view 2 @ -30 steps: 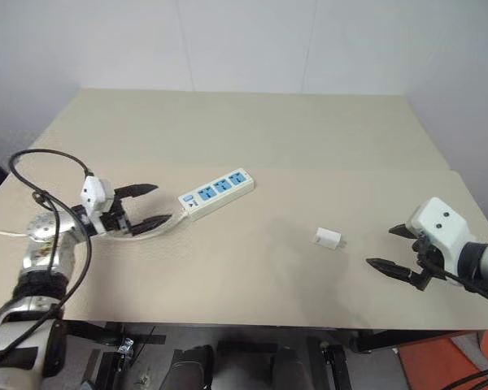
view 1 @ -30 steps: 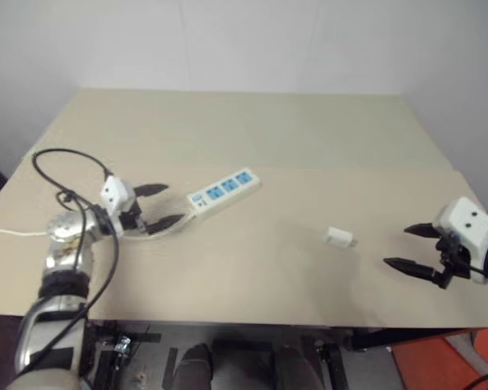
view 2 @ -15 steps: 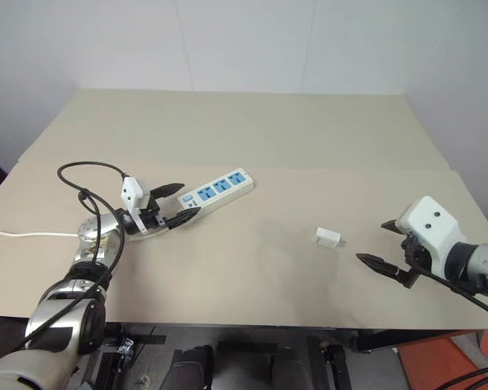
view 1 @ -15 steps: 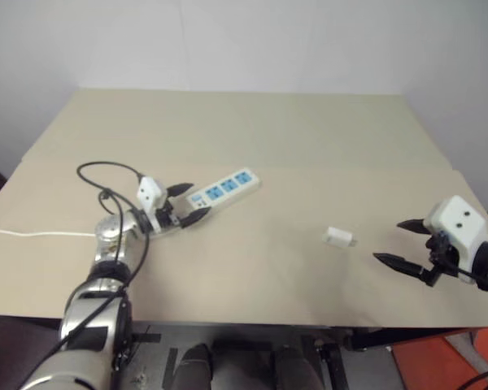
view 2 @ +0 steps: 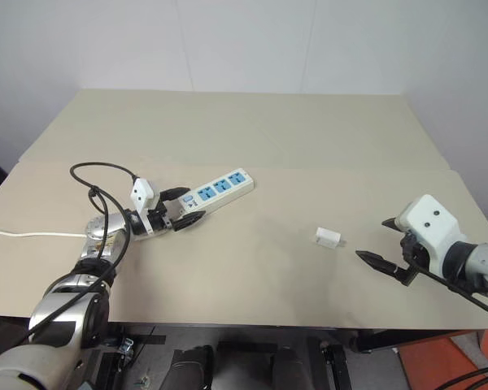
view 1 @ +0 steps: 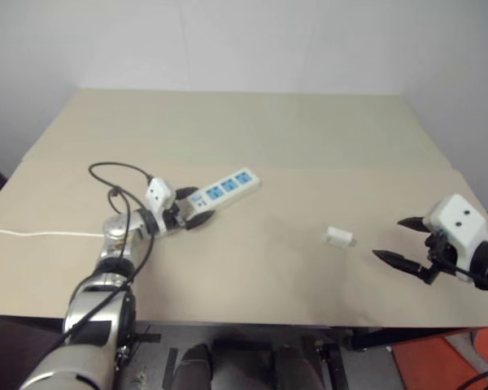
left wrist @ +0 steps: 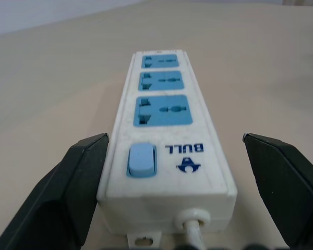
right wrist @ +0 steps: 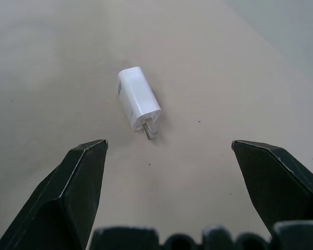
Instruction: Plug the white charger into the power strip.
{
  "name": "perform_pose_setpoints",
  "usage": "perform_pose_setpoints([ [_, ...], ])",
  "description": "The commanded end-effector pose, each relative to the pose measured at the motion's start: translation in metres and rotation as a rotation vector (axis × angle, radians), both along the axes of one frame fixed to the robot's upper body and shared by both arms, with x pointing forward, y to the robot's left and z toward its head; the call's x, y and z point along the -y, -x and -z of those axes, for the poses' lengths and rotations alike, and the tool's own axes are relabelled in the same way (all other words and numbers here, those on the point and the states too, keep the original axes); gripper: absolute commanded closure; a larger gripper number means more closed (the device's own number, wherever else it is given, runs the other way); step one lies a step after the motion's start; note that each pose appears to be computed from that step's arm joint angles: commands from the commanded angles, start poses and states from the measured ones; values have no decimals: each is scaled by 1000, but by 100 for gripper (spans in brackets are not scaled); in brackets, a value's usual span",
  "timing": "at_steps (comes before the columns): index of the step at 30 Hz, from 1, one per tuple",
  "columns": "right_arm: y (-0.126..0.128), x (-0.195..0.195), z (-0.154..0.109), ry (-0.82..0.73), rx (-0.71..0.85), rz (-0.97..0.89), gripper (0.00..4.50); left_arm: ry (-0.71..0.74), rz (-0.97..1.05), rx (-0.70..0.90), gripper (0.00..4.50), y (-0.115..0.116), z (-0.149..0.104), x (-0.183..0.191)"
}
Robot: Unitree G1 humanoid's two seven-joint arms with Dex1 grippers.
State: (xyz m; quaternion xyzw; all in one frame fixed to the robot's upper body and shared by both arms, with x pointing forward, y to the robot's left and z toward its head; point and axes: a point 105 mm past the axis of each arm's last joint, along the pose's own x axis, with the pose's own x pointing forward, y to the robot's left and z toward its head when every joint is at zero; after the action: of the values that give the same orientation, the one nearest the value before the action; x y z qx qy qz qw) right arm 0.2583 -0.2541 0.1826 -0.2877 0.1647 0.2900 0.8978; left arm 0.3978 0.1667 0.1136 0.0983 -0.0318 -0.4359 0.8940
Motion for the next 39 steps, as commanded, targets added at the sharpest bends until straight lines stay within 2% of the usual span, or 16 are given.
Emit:
perform_pose_setpoints([
  [1,-2,-3,-7,5,31,-7,0,1,-18,-5,1,-1,0,-4],
  [10,-3,-2,-6,5,30,-1,0,-14,-39,-41,1,-2,10,-3],
  [13,-3,-2,-6,4,31,1,0,-16,-37,-53,64,-2,11,-1],
  [15,-3,-3,-7,3,33,4,0,-18,-37,-54,125,-3,11,0],
  [26,-3,-3,-7,-4,39,15,0,-34,46,-64,126,3,8,3],
  [33,-5,-5,-7,-2,49,8,0,18,382,-42,126,38,-4,11],
  [39,-9,-17,-14,26,19,-16,0,-171,506,-30,126,54,10,15],
])
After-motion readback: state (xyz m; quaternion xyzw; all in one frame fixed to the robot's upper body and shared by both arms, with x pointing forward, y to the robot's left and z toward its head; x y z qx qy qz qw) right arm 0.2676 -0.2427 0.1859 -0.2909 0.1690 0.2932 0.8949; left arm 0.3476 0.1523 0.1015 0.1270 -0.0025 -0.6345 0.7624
